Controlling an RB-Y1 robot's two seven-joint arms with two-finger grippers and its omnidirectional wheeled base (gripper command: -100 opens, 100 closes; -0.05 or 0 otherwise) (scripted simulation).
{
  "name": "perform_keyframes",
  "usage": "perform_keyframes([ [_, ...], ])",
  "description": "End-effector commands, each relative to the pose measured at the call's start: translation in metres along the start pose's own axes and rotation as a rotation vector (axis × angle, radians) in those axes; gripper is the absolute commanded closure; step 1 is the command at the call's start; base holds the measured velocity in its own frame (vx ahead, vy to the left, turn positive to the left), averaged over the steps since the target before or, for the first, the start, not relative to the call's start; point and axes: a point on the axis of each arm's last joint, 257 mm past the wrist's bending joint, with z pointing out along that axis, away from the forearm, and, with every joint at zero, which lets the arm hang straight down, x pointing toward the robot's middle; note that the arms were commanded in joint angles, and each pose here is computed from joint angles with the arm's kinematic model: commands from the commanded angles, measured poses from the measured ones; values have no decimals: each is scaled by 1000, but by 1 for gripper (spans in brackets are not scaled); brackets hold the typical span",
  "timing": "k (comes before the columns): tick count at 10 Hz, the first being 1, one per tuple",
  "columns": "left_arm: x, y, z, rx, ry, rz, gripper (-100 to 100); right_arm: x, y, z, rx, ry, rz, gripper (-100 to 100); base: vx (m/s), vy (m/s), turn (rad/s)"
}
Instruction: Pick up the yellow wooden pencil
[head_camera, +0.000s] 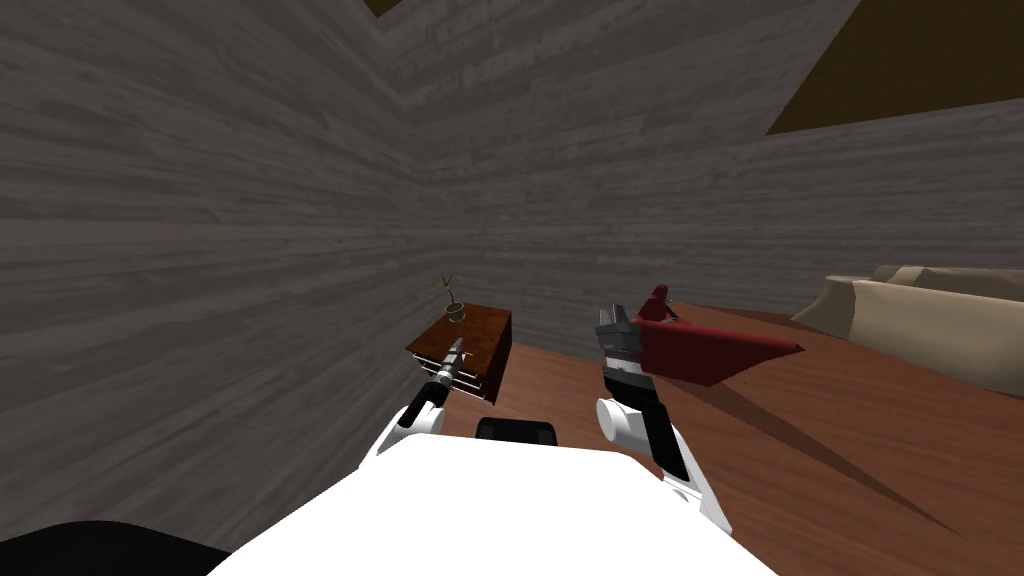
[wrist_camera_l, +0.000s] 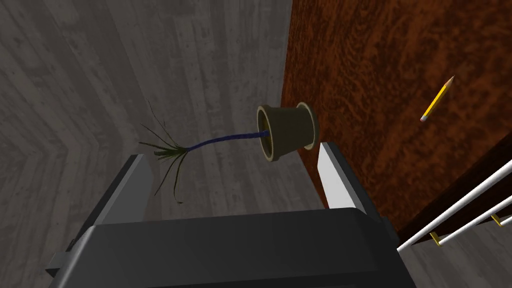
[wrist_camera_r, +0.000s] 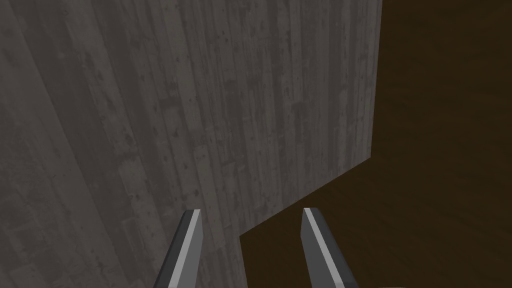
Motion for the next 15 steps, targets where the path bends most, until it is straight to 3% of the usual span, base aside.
perform_keyframes([
  [1,-1,37,-1,-95,-5,5,-100,0,0,0,0,0,0,0,39,-39,-114],
  [2,-1,41,-2,-108,-6,5,-100,0,0,0,0,0,0,0,38,-32,-54],
  [3,-7,68,-4,-176,-11,11,-100,0,0,0,0,0,0,0,44,-52,-118],
  [4,-7,72,-5,-194,-11,11,-100,0,0,0,0,0,0,0,43,-42,-47],
  [5,-12,97,-8,-261,-16,19,-100,0,0,0,0,0,0,0,55,-39,-83],
  [8,-19,131,-16,-363,-22,28,-100,0,0,0,0,0,0,0,74,-36,-73],
  [11,-36,180,-32,-509,-33,49,-100,0,0,0,0,0,0,0,73,-29,-82],
  [14,-45,207,-45,-602,-38,58,-100,0,0,0,0,0,0,0,89,-24,-52],
  [15,-54,228,-55,-673,-44,68,-100,0,0,0,0,0,0,0,99,-22,-92],
])
